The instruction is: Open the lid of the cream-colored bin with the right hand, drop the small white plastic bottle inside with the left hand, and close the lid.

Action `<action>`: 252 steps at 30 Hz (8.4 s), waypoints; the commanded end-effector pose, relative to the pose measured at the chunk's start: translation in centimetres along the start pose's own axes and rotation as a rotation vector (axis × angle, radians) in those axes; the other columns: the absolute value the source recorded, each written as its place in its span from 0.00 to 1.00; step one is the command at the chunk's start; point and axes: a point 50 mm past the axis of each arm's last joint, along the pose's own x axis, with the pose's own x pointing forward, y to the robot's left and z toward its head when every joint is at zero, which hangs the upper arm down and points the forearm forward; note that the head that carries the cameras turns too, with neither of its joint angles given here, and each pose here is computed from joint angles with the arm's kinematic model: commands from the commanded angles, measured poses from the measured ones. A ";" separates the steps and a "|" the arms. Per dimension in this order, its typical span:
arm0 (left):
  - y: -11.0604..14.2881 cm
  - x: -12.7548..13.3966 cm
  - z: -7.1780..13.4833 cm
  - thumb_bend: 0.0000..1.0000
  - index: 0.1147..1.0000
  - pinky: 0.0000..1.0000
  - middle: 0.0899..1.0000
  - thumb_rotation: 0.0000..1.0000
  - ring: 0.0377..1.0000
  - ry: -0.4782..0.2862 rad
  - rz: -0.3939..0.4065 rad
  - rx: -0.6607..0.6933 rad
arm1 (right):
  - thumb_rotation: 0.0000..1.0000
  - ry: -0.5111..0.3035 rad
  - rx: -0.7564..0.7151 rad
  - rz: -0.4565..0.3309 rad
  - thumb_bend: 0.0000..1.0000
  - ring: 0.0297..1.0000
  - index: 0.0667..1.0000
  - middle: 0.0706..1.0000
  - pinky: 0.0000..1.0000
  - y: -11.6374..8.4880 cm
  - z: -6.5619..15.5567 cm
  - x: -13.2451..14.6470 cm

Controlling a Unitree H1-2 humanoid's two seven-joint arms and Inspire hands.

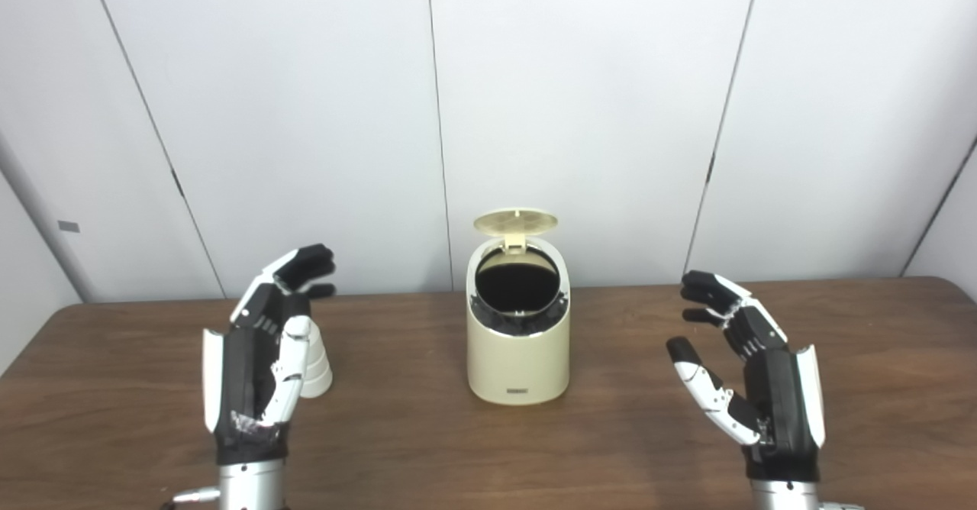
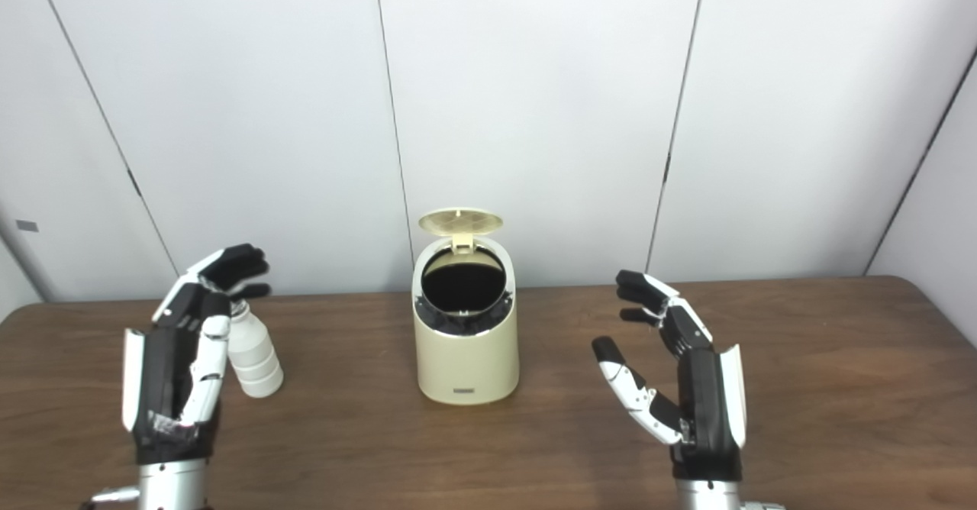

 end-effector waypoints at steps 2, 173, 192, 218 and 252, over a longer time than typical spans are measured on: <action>0.7 2.0 1.2 0.46 0.70 0.64 0.72 0.47 0.73 -0.152 0.019 0.088 | 0.36 -0.074 0.005 -0.016 0.24 0.72 0.71 0.73 0.62 -0.1 1.2 1.5; 0.4 6.7 -4.6 0.50 0.37 0.43 0.44 0.00 0.47 0.039 0.041 0.203 | 0.38 0.010 -0.015 0.026 0.27 0.76 0.72 0.76 0.68 -1.1 -2.2 1.3; -2.4 8.8 3.8 0.50 0.38 0.48 0.42 0.00 0.49 -0.361 -0.088 0.061 | 0.41 -0.001 -0.008 0.005 0.26 0.74 0.72 0.74 0.66 -0.6 -2.3 1.7; -10.6 9.3 1.4 0.50 0.38 0.47 0.42 0.00 0.50 -0.679 -0.257 0.240 | 0.37 0.005 -0.006 -0.005 0.26 0.76 0.72 0.76 0.68 -0.2 -1.7 1.6; -12.8 12.2 -3.4 0.50 0.38 0.42 0.42 0.00 0.50 -0.613 -0.266 0.335 | 0.41 0.005 -0.010 -0.013 0.25 0.74 0.71 0.74 0.66 0.4 -1.3 1.2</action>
